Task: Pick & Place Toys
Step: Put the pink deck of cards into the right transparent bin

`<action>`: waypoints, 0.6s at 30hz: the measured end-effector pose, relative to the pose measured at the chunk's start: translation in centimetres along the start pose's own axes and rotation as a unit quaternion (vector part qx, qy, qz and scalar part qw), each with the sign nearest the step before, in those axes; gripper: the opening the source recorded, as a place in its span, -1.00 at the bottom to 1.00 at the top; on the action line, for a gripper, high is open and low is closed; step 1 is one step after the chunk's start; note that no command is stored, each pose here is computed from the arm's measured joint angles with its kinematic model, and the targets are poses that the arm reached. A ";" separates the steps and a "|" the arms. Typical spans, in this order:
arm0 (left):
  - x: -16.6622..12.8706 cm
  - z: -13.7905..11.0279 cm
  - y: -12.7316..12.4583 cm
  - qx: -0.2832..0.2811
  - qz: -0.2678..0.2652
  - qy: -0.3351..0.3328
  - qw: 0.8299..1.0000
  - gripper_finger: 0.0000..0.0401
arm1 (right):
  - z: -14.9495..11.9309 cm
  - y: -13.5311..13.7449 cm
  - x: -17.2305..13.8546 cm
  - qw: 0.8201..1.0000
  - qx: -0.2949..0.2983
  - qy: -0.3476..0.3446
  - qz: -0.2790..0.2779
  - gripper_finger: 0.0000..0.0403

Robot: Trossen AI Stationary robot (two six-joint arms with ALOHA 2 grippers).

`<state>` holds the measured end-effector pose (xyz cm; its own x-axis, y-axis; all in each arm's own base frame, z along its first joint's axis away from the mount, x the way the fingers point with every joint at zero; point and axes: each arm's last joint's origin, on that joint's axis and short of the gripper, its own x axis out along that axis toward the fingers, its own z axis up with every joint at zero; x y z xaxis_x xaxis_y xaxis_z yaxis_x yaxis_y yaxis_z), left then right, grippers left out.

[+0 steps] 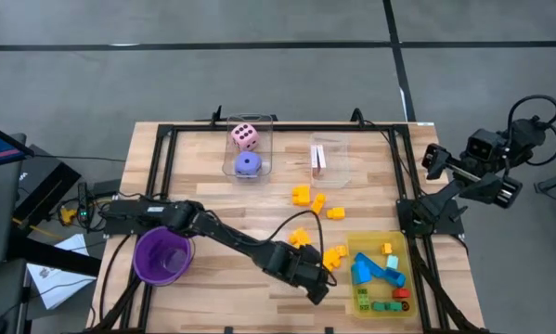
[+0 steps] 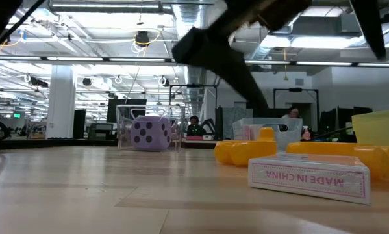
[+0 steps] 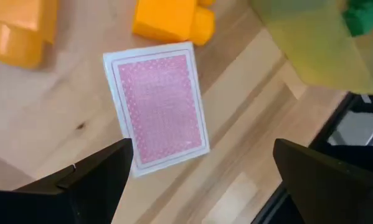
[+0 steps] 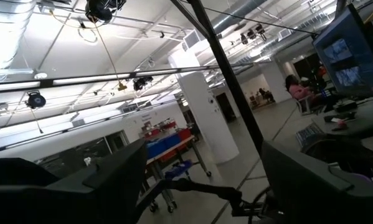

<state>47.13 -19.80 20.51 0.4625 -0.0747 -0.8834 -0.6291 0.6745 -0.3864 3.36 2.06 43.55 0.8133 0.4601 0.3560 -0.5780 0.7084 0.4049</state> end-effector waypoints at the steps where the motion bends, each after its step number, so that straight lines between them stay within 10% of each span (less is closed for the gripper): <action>1: 0.4 0.2 0.1 -0.007 -0.001 0.006 1.000 0.91 | 0.0 0.0 0.0 1.000 0.000 0.001 -0.001 0.52; 18: 4.1 1.3 0.8 -0.091 -0.040 0.083 0.992 0.91 | -0.3 -0.1 0.0 1.000 -0.001 0.016 -0.007 0.52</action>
<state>49.32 -18.58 16.86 0.4153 -0.2531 -0.8738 -0.7037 0.5193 -0.4849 3.47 2.14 43.21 0.8233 0.4673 0.3222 -0.5662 0.7162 0.4079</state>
